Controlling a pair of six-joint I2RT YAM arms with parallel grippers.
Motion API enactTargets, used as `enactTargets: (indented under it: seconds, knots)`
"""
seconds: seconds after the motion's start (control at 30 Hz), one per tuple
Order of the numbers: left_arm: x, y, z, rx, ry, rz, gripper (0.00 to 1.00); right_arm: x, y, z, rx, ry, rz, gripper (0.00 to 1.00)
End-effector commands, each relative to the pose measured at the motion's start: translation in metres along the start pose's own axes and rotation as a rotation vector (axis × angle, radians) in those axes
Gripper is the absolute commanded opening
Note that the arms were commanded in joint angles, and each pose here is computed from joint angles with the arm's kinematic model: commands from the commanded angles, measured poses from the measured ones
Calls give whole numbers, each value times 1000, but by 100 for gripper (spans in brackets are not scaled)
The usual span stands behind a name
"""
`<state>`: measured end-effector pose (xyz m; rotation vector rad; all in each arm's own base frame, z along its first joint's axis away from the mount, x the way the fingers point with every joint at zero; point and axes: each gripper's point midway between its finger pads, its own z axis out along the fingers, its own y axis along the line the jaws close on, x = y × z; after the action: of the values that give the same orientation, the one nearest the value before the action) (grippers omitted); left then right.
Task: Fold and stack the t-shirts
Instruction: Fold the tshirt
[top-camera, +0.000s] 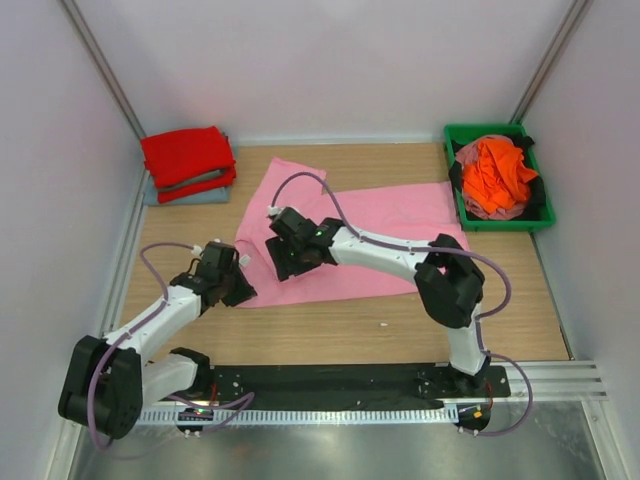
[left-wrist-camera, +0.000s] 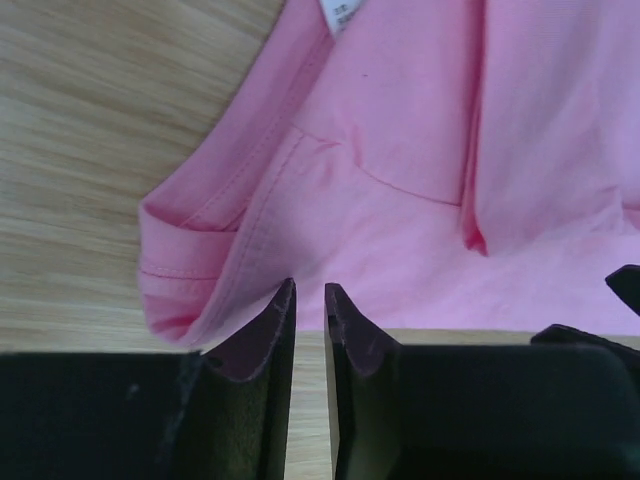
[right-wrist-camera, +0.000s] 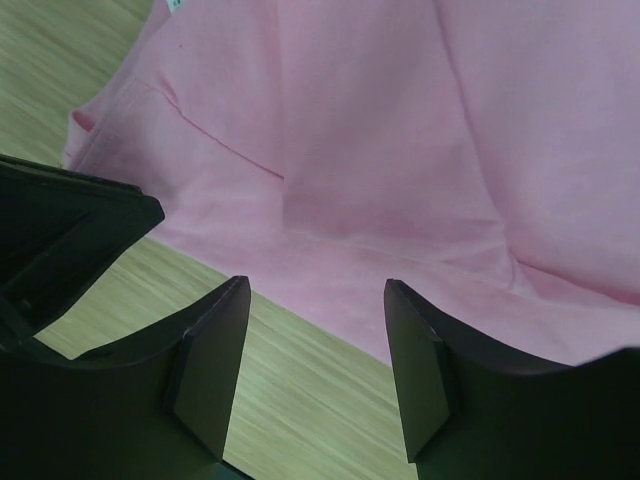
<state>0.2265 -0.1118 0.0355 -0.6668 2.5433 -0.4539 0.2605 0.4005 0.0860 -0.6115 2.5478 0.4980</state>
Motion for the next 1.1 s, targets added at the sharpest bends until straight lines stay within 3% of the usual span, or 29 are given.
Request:
enactTargets:
  seconds: [0.0, 0.33, 0.7, 0.8, 0.97, 1.07]
  knots:
    - [-9, 6, 3, -28, -67, -28, 17, -17, 12, -3, 43, -32, -84, 61]
    - [11, 39, 12, -129, -41, -54, 6, -5, 11, 24, 144, 24, -163, 57]
    - [16, 44, 16, -128, -40, -63, 5, 7, 4, 49, 203, 62, -182, 52]
    - [16, 44, 15, -123, -44, -63, 5, 5, 3, 50, 218, 56, -184, 44]
    - [16, 44, 15, -120, -46, -66, 4, -2, 3, 48, 232, 39, -181, 19]
    - [16, 44, 15, -120, -46, -65, 3, -11, 6, 42, 233, 21, -184, 12]
